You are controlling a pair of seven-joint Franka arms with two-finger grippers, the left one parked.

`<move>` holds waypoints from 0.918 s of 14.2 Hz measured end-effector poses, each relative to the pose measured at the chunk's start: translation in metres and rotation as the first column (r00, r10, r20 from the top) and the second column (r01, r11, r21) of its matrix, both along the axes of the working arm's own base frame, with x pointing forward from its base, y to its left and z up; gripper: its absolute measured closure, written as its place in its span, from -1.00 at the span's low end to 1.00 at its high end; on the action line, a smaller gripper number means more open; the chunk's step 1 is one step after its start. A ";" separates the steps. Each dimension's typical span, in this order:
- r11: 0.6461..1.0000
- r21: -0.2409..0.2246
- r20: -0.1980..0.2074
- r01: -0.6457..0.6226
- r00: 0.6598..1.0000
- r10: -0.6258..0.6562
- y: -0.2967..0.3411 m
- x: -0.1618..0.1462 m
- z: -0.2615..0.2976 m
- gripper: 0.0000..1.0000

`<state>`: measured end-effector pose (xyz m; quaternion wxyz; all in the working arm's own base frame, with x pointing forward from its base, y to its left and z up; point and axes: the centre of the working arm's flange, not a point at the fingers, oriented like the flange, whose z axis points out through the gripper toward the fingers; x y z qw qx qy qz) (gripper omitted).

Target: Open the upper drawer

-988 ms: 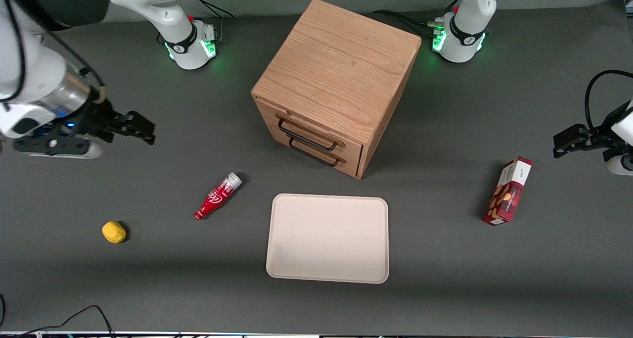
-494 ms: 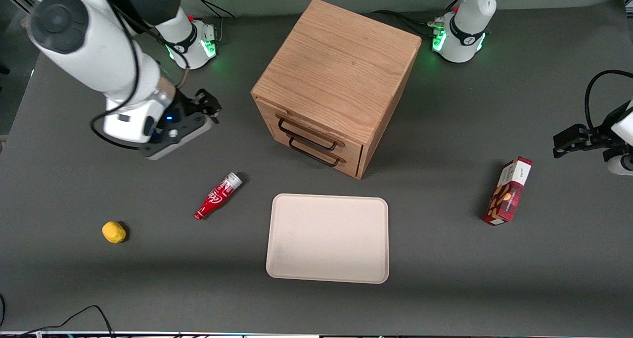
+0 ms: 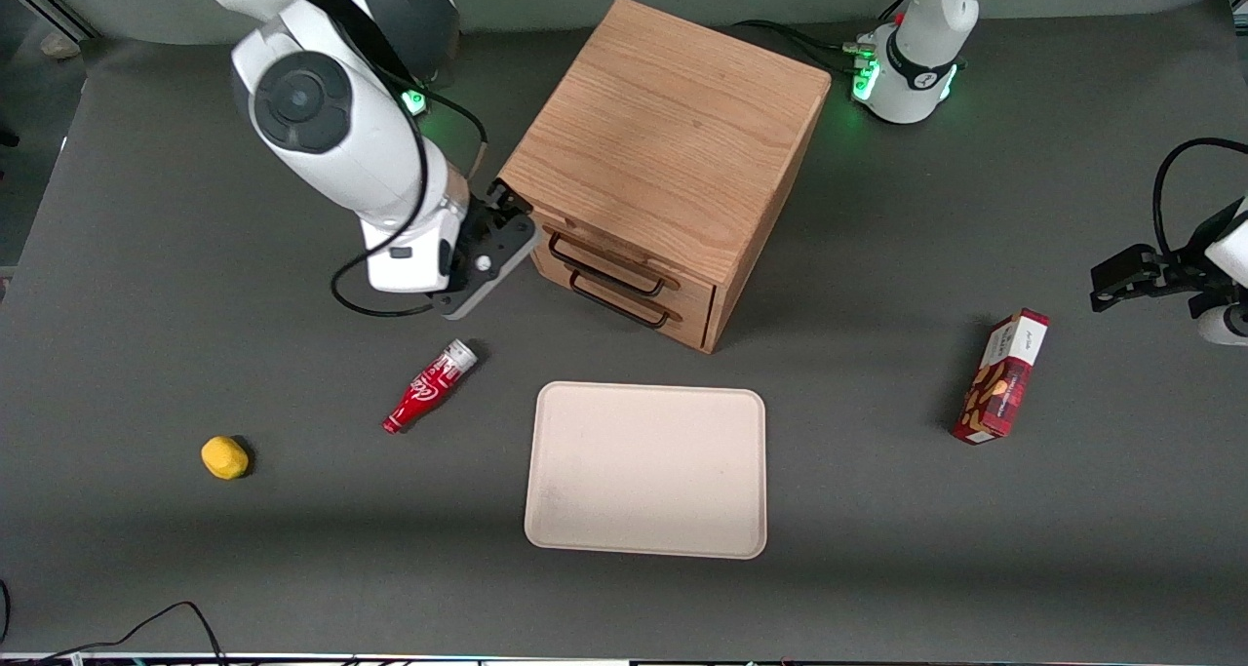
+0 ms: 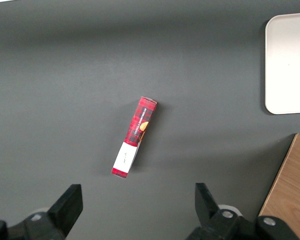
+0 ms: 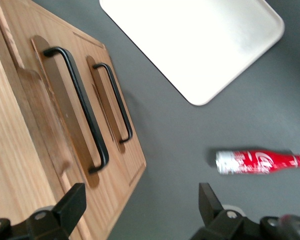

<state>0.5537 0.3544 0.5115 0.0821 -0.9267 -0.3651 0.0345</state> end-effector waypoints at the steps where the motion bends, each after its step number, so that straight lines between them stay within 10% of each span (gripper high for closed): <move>1: 1.000 0.014 0.001 -0.009 1.000 0.009 0.004 0.004 -0.008 -1.00; 13: 0.986 0.141 -0.016 -0.089 0.996 0.092 0.060 0.008 -0.081 -1.00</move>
